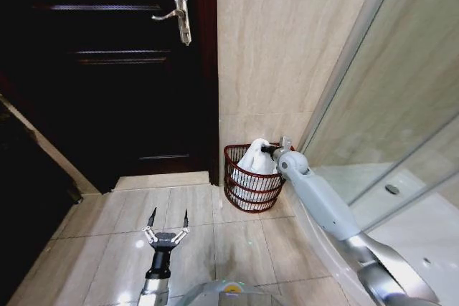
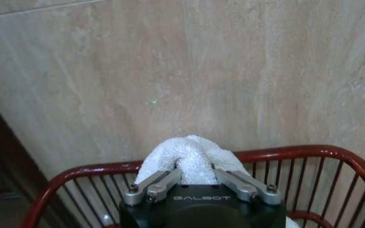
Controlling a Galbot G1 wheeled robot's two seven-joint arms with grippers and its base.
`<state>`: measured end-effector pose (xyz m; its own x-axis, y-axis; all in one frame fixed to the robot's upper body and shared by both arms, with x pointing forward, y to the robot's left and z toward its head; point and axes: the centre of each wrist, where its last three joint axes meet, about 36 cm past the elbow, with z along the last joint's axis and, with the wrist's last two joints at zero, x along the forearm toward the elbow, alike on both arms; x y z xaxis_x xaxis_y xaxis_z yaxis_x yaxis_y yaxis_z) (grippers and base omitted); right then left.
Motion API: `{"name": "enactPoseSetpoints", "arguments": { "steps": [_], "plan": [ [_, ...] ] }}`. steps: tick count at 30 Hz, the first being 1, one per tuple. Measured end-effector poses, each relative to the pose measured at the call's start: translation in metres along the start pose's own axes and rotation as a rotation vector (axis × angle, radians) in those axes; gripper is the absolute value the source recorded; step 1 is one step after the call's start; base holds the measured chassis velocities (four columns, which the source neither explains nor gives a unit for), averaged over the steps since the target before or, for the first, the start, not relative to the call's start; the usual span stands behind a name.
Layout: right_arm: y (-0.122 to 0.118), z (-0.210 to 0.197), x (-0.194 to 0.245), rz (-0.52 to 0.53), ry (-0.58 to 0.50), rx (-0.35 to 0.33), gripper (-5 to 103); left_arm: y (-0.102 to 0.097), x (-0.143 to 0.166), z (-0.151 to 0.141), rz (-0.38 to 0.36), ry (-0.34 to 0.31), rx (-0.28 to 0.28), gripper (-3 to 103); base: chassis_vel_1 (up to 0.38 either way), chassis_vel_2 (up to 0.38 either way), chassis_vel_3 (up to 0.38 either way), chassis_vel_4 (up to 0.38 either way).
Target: Discard the used towel into the hamper.
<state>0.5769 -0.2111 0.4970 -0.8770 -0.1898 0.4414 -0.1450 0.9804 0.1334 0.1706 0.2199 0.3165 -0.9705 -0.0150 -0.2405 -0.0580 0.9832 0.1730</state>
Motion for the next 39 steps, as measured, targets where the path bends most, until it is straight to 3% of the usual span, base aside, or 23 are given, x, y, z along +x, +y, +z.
{"name": "enactPoseSetpoints", "arguments": {
  "steps": [7,19,27,39],
  "plan": [
    [0.004,-0.003,0.006,-0.017,0.058,0.015,7,0.002,-0.01,-0.003,-0.011,-0.002,0.0,100,0.0,0.0,0.0,0.0],
    [-0.014,-0.003,0.016,-0.059,0.169,0.032,7,-0.001,-0.015,-0.002,-0.014,-0.001,0.009,100,0.0,0.0,0.0,0.0],
    [-0.018,0.018,-0.015,-0.039,0.248,-0.002,7,-0.004,-0.018,-0.004,-0.015,-0.01,0.049,100,0.0,0.0,0.0,0.0],
    [-0.039,0.028,-0.055,-0.031,0.303,-0.021,7,-0.001,-0.022,-0.003,-0.031,-0.018,0.049,100,0.0,0.0,0.0,0.0]
  ]
}}
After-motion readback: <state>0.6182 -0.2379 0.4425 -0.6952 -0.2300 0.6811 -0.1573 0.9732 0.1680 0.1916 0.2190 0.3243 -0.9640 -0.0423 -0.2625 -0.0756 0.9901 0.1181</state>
